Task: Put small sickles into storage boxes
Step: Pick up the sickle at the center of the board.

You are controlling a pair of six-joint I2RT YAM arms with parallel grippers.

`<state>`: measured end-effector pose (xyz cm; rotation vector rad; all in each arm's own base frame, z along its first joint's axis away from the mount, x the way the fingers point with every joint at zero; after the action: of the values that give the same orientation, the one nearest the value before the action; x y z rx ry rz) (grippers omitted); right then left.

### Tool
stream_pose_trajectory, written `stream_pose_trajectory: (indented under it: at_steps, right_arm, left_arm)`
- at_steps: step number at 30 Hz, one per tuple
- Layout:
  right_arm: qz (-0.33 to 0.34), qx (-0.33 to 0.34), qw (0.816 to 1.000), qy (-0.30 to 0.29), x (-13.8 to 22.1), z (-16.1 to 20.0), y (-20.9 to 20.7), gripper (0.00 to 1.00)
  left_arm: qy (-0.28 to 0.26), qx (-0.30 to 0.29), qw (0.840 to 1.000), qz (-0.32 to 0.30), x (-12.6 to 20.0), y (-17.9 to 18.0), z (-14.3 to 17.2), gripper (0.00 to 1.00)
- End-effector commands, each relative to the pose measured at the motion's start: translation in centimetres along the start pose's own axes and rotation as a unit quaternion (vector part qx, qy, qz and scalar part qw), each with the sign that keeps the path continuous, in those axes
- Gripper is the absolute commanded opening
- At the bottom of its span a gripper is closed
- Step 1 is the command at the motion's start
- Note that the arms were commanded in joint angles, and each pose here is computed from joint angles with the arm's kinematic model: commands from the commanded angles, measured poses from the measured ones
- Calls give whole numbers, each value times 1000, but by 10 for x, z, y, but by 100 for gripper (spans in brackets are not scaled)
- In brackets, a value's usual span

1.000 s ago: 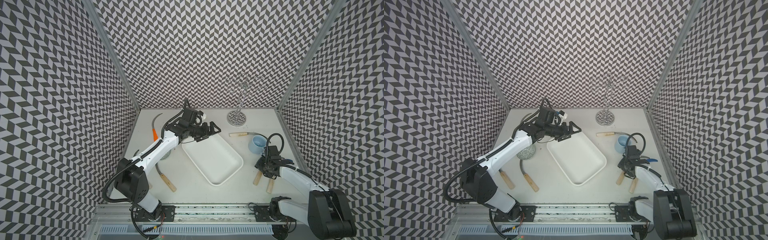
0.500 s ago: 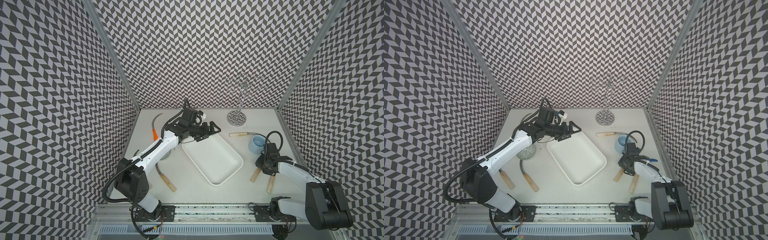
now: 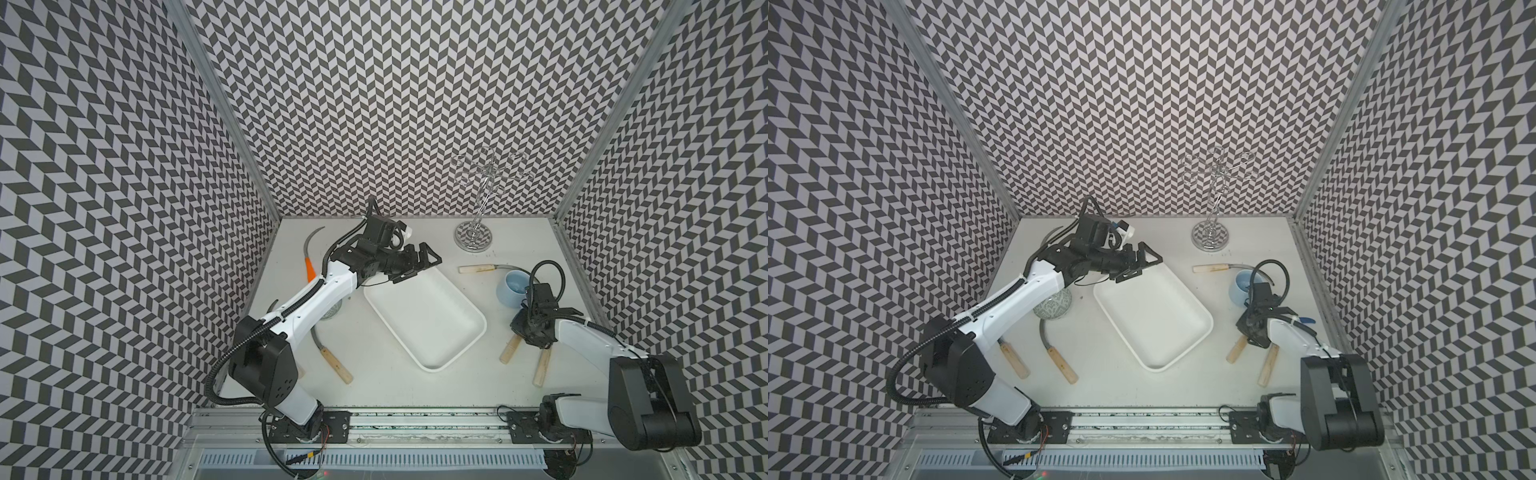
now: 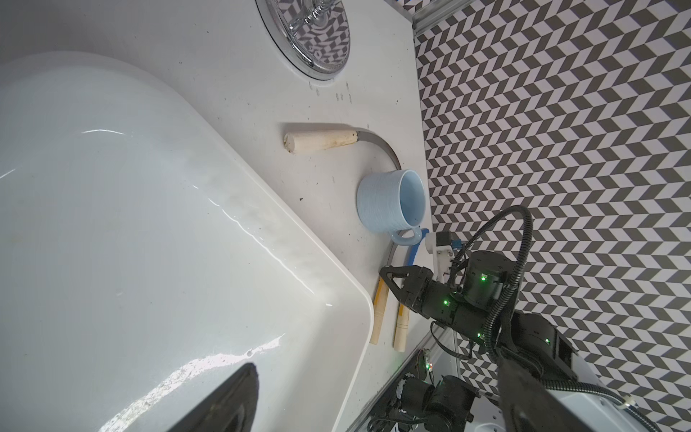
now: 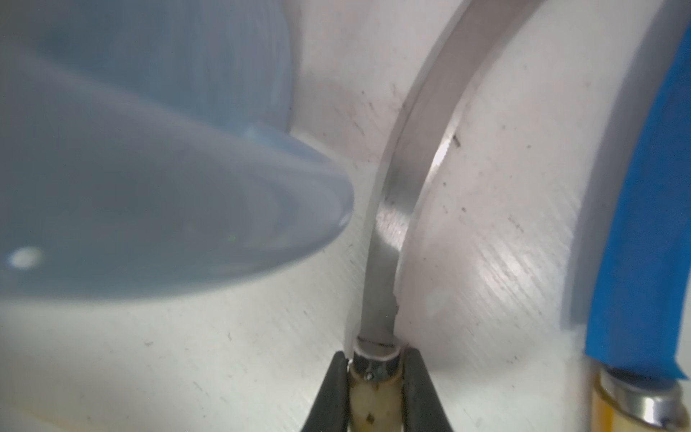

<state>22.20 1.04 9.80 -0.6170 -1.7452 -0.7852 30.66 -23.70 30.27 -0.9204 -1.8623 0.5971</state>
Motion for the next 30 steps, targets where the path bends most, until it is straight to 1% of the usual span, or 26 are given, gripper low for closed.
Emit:
stream_pose_trajectory:
  at_steps: [1, 6, 17, 30]
  right_arm:
    - [98, 0, 990, 99, -19, 34, -37, 8]
    - [97, -6, 991, 96, -18, 33, -37, 8]
    - [86, -19, 994, 60, 2, 19, -26, 5]
    - [73, -12, 997, 27, 23, 9, -19, 5]
  left_arm:
    - [-19, -10, 1000, 17, 11, -9, -5, 100]
    - [-19, -9, 1000, 17, 12, -9, -4, 100]
    - [-22, -9, 1000, 17, 14, -8, -3, 100]
    - [-22, -9, 1000, 20, 13, -12, -8, 100]
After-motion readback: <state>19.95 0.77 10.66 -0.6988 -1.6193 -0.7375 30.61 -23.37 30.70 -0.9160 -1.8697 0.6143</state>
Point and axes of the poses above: each gripper's point midway between its finger pads, its own x axis back along the fingers, its own y axis along the line the jaws close on, z = x × y, the point moved 9 cm from there along x, back along the fingers, and after that the axes turned 9 degrees about -x, right-handed, at the moved point
